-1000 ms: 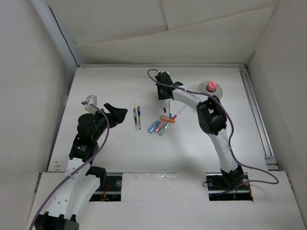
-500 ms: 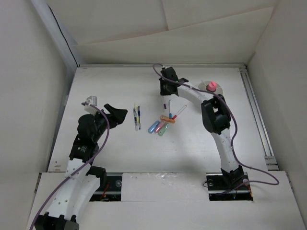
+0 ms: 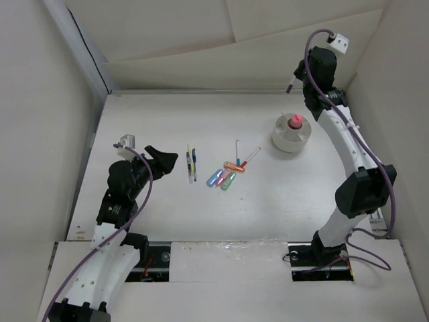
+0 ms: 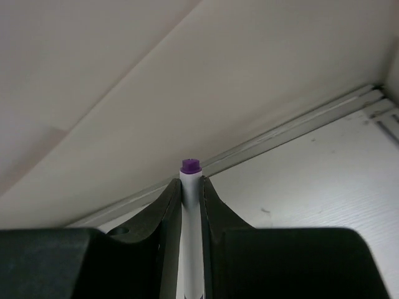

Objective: Sort the stationery into containers
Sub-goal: Place the pen in the storage box, then pick up the pen from the center of the board, then place the pen in the storage box.

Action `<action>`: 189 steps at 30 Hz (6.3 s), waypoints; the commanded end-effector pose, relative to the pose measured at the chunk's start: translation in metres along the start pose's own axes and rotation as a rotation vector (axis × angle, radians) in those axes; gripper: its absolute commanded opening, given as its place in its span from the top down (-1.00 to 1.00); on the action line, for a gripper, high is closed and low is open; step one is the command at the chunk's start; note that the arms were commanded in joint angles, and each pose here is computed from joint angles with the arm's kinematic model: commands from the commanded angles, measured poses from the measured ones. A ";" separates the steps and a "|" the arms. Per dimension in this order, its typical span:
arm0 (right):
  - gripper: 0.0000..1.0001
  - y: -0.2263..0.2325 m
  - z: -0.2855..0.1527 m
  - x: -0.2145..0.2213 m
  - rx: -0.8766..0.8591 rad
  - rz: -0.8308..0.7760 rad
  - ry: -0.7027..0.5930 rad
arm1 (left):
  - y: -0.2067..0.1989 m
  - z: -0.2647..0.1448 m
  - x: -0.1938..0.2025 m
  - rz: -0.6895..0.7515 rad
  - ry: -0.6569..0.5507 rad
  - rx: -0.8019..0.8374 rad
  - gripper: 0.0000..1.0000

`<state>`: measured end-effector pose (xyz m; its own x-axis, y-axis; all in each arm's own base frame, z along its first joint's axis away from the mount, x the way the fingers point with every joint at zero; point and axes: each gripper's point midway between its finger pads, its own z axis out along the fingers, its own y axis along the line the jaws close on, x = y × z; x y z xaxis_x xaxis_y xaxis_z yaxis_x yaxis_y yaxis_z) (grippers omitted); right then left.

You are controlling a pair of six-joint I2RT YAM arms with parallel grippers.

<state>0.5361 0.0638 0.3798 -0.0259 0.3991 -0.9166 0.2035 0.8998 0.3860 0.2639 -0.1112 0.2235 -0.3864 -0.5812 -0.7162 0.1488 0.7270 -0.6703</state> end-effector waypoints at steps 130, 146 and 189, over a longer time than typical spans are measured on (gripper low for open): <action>0.41 0.038 -0.048 0.385 -0.106 -0.416 0.826 | -0.009 -0.003 -0.012 0.012 -0.055 0.039 -0.34; 1.00 0.080 -0.003 0.252 -0.204 -0.171 0.573 | -0.009 -0.003 -0.012 0.012 -0.055 0.039 -0.34; 1.00 -0.064 0.059 0.137 0.411 -0.376 0.035 | -0.009 -0.003 -0.012 0.012 -0.055 0.039 -0.34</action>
<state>0.5761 0.0517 0.2080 -0.2710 0.0716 -0.9599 0.5015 0.8617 -0.0773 0.2620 -0.1106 0.2285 -0.3717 -0.5842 -0.7215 0.1606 0.7250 -0.6698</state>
